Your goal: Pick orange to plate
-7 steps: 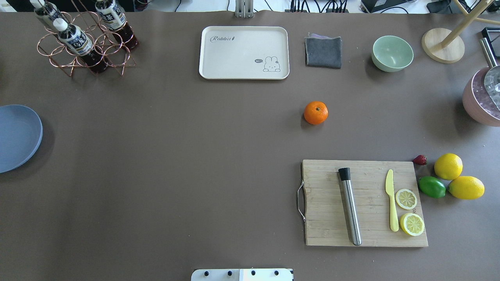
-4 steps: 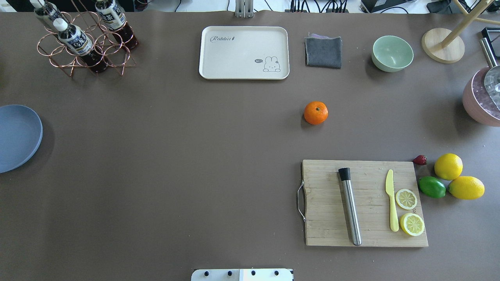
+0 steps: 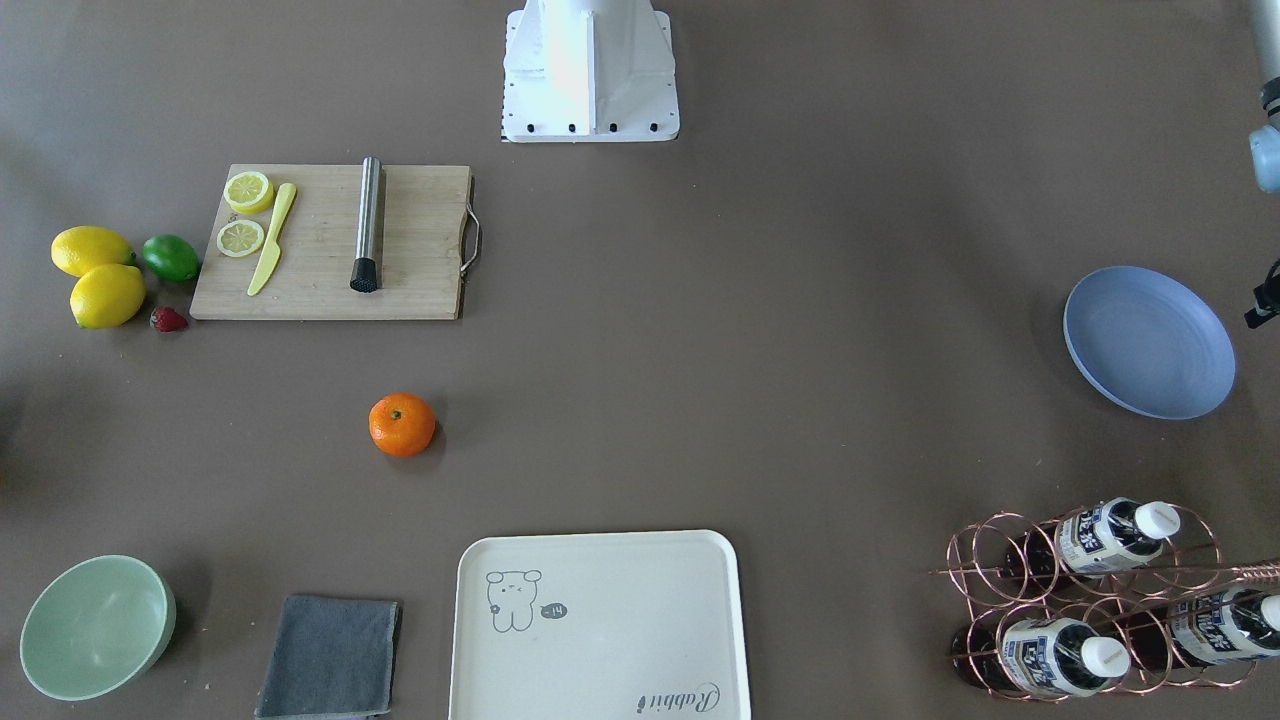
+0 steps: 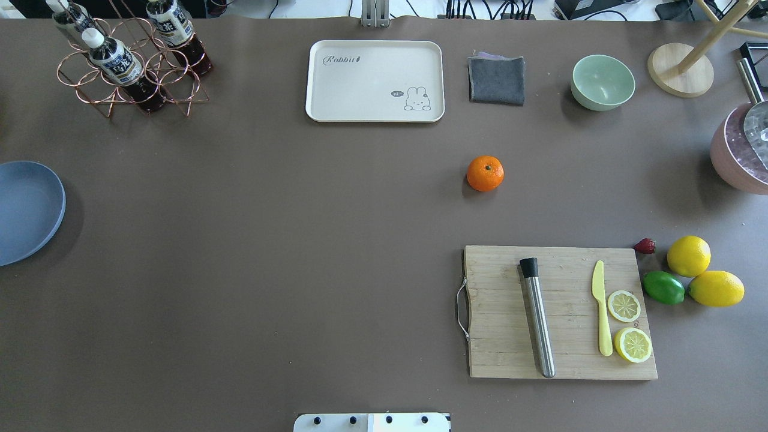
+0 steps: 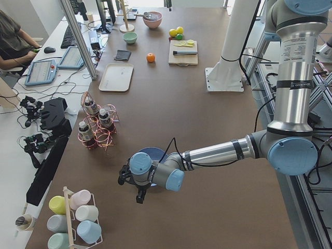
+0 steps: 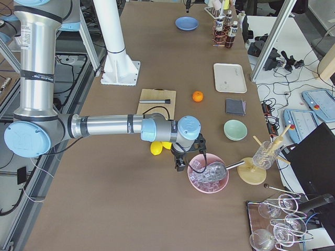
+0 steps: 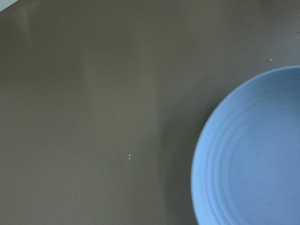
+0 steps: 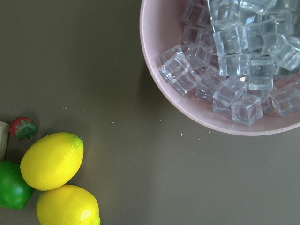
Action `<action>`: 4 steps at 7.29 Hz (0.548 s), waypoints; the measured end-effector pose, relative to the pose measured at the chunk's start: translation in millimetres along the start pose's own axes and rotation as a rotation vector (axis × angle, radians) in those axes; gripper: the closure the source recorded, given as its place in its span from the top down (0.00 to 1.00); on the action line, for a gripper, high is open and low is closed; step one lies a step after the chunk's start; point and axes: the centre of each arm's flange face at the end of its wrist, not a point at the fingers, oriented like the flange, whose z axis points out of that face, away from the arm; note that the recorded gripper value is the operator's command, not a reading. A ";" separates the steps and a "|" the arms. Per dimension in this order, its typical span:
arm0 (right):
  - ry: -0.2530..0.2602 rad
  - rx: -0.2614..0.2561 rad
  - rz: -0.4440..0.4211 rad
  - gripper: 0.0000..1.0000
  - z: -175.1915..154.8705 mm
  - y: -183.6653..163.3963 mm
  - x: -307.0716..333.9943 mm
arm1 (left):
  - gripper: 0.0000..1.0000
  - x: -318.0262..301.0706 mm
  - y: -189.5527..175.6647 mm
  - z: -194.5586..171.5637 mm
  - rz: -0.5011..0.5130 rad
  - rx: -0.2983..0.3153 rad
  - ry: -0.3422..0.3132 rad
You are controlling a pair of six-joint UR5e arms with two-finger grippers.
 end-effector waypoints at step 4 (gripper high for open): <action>-0.034 -0.005 0.010 1.00 6.0 4.5 1.9 | 0.70 32.8 -6.1 38.7 0.013 -0.007 0.015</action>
